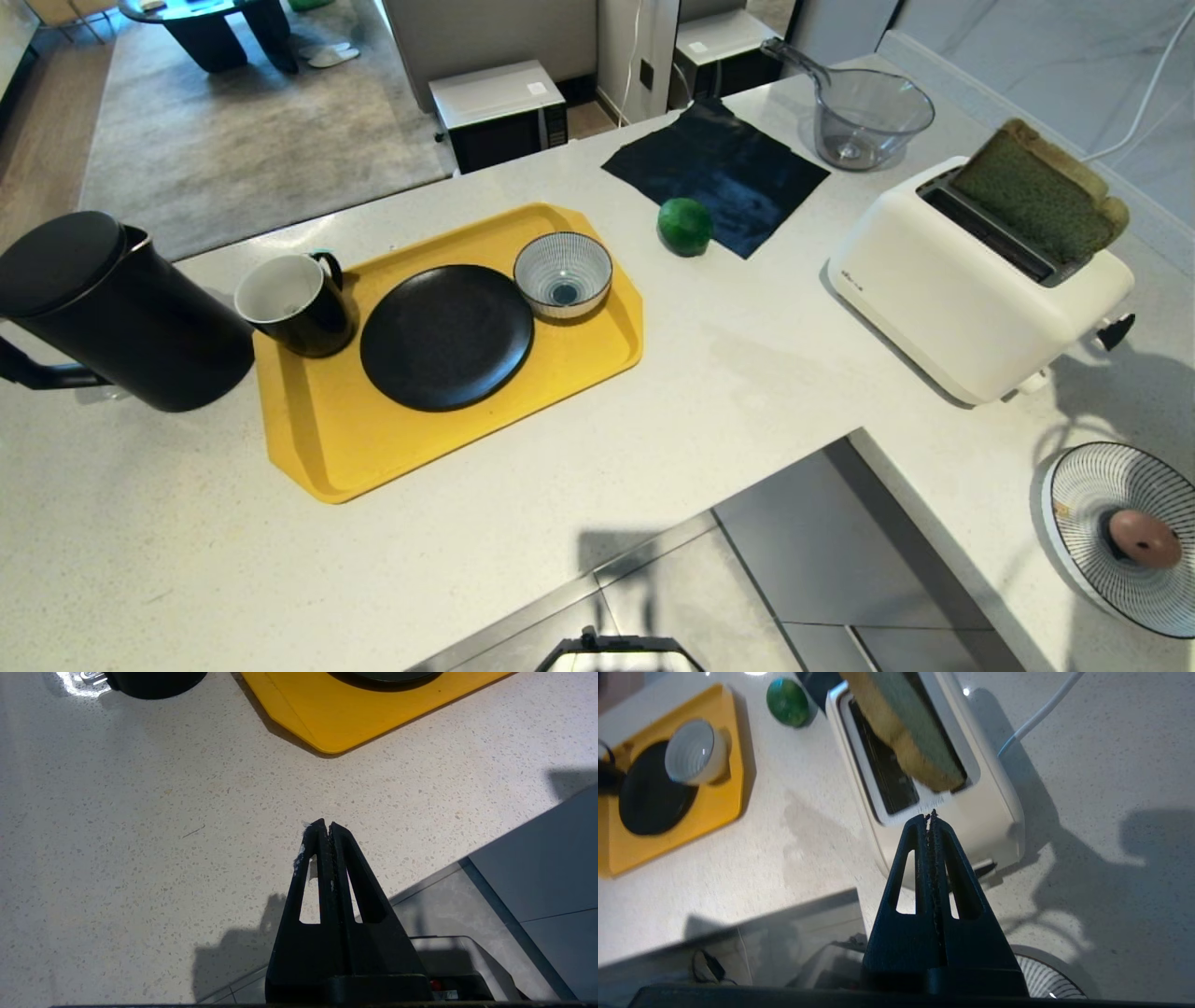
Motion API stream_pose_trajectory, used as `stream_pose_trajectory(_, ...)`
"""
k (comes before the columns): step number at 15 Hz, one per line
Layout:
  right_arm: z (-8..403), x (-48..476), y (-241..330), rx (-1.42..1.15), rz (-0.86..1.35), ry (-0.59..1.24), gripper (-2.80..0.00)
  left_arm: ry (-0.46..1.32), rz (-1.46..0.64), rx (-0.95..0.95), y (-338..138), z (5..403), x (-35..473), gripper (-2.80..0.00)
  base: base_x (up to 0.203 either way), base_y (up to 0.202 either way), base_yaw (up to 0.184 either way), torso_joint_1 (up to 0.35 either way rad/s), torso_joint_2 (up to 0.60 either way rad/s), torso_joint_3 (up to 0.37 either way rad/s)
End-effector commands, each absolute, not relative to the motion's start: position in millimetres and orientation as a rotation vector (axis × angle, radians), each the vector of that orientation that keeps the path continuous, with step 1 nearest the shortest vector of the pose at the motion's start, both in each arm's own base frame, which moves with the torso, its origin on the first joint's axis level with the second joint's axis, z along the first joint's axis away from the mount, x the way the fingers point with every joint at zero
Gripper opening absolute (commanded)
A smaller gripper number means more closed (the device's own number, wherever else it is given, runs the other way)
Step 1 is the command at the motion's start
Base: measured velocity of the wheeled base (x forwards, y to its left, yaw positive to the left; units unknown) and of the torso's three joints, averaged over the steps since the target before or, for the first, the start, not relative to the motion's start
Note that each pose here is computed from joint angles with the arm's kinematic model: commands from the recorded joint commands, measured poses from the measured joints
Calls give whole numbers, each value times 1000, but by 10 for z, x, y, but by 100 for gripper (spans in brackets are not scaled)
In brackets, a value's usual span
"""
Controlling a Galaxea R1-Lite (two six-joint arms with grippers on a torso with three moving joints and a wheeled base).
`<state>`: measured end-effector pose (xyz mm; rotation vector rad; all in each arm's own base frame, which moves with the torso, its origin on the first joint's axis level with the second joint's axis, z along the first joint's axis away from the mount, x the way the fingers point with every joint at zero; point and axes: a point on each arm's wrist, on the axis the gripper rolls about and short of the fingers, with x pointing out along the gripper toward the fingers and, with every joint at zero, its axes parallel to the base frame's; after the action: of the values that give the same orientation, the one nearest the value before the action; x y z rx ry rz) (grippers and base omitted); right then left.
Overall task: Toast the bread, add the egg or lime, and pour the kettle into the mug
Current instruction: Put the bread slices in the toaster
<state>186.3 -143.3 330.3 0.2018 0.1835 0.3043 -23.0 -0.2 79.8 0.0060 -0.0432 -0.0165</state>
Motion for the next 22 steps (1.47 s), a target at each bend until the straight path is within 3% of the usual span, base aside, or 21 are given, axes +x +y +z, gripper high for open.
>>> stream_pose_trajectory(1,3527,1970,-1286,232,276,171,-280,-29,-17,6,-2,751,-218,-280,0,0,0,0,0,0)
stream_pose_trajectory(12,3628,2493,-862,146,486,125,-280,-29,-17,6,-2,751,-218,-280,0,0,0,0,0,0)
stream_pose_trajectory(22,3471,2871,-946,123,471,154,-280,-29,-17,6,-2,751,-218,-280,0,0,0,0,0,0)
